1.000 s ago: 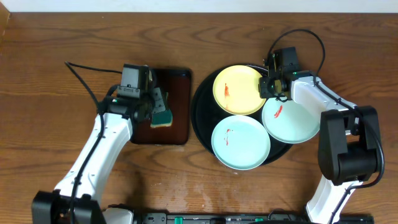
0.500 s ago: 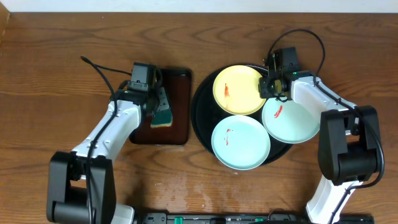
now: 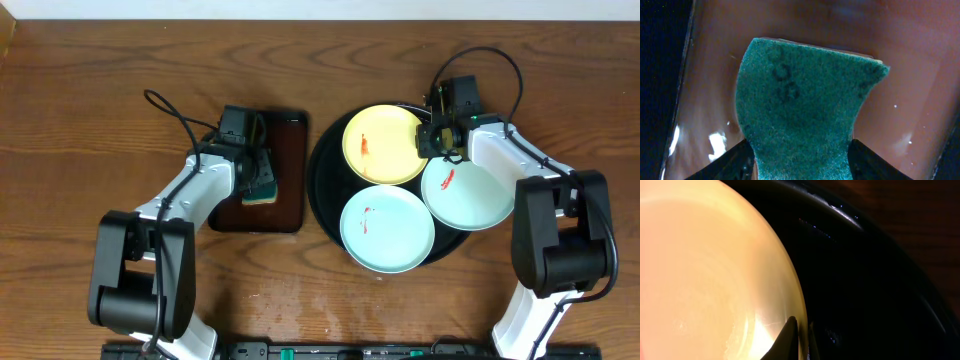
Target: Clean dirty plates on tray and stack at the side
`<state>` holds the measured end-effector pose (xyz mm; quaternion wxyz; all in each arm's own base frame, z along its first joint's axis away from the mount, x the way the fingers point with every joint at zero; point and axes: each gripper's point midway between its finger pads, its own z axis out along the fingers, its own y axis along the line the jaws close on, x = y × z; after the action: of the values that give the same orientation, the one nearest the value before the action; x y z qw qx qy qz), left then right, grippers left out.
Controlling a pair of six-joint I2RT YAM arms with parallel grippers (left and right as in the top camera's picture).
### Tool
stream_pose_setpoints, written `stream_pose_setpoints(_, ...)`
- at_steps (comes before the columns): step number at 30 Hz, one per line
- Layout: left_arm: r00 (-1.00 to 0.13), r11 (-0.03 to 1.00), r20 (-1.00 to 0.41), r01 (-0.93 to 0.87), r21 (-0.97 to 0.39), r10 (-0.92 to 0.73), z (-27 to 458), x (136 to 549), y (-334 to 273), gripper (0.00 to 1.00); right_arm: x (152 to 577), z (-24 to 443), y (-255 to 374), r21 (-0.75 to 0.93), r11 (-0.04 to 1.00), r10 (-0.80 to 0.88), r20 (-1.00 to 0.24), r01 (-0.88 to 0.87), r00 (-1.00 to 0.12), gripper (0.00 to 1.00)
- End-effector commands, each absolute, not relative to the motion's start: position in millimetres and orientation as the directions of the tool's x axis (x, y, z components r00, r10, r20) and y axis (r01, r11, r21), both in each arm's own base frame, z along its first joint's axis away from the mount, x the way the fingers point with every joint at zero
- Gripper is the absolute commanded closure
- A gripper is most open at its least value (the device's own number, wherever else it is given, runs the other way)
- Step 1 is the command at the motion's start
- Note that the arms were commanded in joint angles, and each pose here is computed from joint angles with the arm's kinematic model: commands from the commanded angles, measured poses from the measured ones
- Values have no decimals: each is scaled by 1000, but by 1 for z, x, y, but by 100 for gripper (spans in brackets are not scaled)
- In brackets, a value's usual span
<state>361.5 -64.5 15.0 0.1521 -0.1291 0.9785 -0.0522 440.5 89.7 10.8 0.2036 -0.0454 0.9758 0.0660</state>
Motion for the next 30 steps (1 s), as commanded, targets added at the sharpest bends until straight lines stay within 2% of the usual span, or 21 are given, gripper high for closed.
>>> stream_pose_setpoints(1,-917,961,-290,-249,-120,-274,12,367,-60,48,444,24,95,117,984,-69,-430,-131,-900,93)
stream_pose_setpoints(4,-916,961,-292,-249,-121,-274,13,367,-60,61,444,24,95,117,984,-69,-430,-131,-900,92)
stream_pose_setpoints(7,-916,961,-294,-248,-122,-274,13,368,-60,63,444,24,95,117,984,-69,-430,-131,-900,92)
stream_pose_setpoints(8,-916,961,-294,-248,-122,-274,13,368,-60,49,444,24,95,117,984,-69,-430,-131,-900,92)
stream_pose_setpoints(9,-916,961,-293,-249,-122,-274,13,368,-60,39,444,24,95,117,984,-69,-430,-131,-900,92)
stream_pose_setpoints(10,-916,961,-292,-249,-121,-274,13,367,-60,38,444,24,95,117,984,-69,-430,-131,-900,92)
stream_pose_setpoints(21,-926,962,-262,-253,-107,-273,1,354,-58,38,444,24,95,117,984,-69,-430,-131,-900,92)
stream_pose_setpoints(30,-917,961,-288,-250,-120,-275,5,362,-59,36,444,24,95,117,984,-69,-430,-131,-900,92)
